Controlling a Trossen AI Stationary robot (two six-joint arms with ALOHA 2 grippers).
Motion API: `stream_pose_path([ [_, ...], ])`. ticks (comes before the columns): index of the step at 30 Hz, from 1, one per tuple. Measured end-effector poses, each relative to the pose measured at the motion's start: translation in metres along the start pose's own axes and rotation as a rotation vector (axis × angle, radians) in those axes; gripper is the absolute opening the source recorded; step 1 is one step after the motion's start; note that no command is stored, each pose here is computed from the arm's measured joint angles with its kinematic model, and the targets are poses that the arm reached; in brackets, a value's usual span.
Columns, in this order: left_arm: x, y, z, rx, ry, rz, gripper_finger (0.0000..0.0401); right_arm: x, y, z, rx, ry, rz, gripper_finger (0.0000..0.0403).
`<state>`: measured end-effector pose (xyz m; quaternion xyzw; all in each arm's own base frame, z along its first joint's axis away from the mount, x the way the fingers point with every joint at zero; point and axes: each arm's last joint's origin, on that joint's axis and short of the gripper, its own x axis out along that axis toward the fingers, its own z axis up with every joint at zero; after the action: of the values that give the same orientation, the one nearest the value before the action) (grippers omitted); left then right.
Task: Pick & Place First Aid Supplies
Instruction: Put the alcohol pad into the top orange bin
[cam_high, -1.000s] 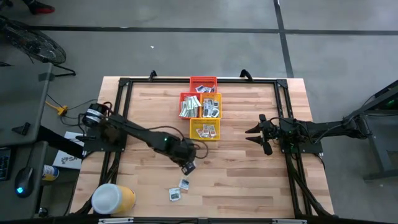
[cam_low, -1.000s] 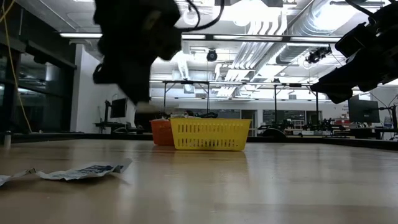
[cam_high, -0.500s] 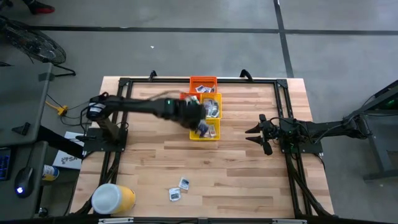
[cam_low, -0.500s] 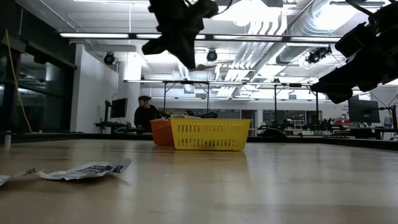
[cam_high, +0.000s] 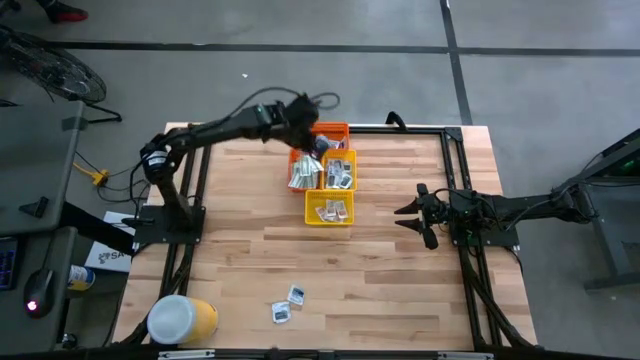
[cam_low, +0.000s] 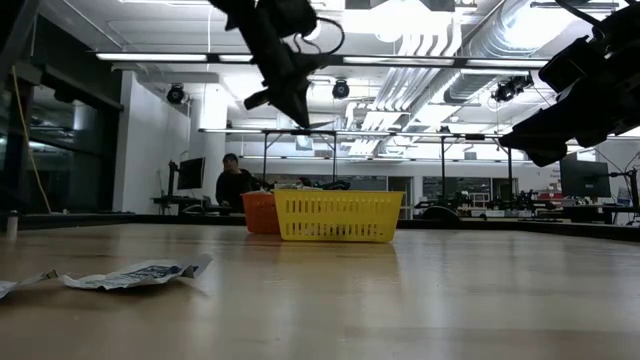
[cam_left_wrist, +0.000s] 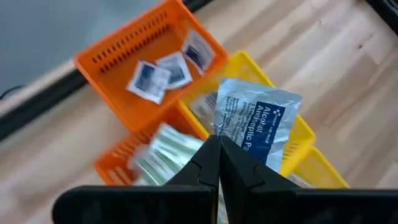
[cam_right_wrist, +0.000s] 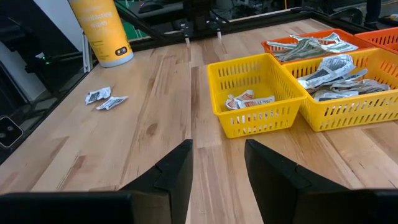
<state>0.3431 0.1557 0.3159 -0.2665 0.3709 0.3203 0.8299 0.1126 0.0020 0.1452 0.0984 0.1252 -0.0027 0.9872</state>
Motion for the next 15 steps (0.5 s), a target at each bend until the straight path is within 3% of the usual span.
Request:
stream_pose_path([
  [7,0.012,0.048,0.029,0.025,-0.078,-0.009,0.0,0.0,0.0,0.0,0.0,0.0,0.0,0.0139],
  [15,0.04,0.071,0.04,0.035,-0.094,-0.016,0.0,0.0,0.0,0.0,0.0,0.0,0.0,0.0139],
])
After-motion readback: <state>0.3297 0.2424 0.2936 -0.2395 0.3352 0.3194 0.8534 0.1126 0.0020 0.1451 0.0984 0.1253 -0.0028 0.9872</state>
